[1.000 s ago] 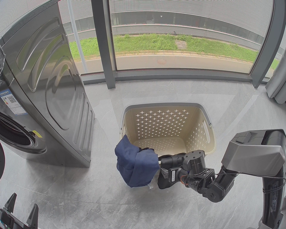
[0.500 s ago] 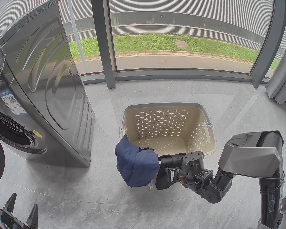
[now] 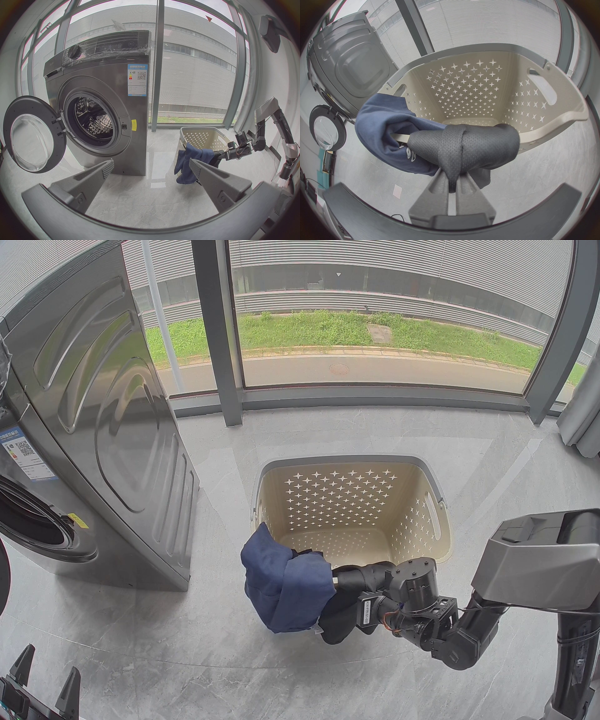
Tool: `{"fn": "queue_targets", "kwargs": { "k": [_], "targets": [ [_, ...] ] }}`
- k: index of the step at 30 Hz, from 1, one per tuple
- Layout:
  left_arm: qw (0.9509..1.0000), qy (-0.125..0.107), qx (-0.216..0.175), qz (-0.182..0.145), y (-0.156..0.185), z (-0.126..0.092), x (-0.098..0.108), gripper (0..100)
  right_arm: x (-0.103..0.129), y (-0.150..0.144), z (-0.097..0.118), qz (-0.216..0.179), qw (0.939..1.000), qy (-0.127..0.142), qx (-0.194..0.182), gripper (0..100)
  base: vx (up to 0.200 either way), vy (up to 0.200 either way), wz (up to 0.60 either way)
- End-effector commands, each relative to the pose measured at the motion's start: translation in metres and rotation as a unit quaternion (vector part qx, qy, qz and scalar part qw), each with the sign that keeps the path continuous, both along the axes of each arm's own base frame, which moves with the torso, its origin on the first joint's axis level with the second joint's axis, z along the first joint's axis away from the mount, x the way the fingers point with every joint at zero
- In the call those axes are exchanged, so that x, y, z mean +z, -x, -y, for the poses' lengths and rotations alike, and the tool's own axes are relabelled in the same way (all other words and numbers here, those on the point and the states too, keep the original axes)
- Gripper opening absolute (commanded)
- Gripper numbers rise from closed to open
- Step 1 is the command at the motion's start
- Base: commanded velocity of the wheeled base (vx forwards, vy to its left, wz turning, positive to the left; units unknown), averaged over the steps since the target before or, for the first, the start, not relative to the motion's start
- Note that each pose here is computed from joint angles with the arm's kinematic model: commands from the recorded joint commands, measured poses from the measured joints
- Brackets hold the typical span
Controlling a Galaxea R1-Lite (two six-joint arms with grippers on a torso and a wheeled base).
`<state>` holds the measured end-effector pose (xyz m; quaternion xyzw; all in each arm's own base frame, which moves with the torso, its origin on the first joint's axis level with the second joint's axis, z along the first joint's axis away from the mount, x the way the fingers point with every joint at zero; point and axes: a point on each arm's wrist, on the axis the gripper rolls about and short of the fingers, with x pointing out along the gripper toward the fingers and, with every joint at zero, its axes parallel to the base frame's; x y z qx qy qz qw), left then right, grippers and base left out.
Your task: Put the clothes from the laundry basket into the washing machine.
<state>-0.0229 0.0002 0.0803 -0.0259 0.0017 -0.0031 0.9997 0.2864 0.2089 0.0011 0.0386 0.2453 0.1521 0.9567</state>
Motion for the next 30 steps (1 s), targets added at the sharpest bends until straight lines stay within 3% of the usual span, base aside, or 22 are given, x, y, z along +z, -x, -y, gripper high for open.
{"fn": "queue_targets", "kwargs": {
  "k": [1,6,15,17,22,26,27,30],
  "targets": [
    [1.0,0.0,0.0,-0.002,0.0,0.0,-0.005,100,0.037,0.017,0.017,0.024,0.9996,-0.017,-0.003,0,0.0,0.0,0.0],
    [1.0,0.0,0.0,-0.002,0.0,0.0,-0.005,100,0.064,0.031,0.026,0.046,0.9983,-0.036,0.003,0,0.0,0.0,0.0],
    [1.0,0.0,0.0,-0.002,0.0,0.0,-0.005,100,0.135,0.057,0.043,0.135,0.9852,-0.105,0.007,0,0.0,0.0,0.0],
    [1.0,0.0,0.0,-0.002,0.0,0.0,-0.005,100,0.141,0.061,0.045,0.143,0.9835,-0.111,0.009,0,0.0,0.0,0.0],
    [1.0,-0.001,0.0,-0.002,0.0,0.0,-0.005,100,0.18,0.085,0.063,0.202,0.9695,-0.136,0.027,0,0.0,0.0,0.0],
    [1.0,-0.001,0.0,-0.002,0.0,0.0,-0.005,100,0.206,0.104,0.074,0.252,0.9549,-0.147,0.055,0,0.0,0.0,0.0],
    [1.0,-0.001,0.0,-0.002,0.0,0.0,-0.005,100,0.206,0.104,0.074,0.252,0.9549,-0.147,0.055,0,0.0,0.0,0.0],
    [1.0,-0.004,0.0,-0.002,0.0,0.0,-0.005,100,0.214,0.12,0.076,0.275,0.9472,-0.142,0.083,0,0.0,0.0,0.0]
  ]
}}
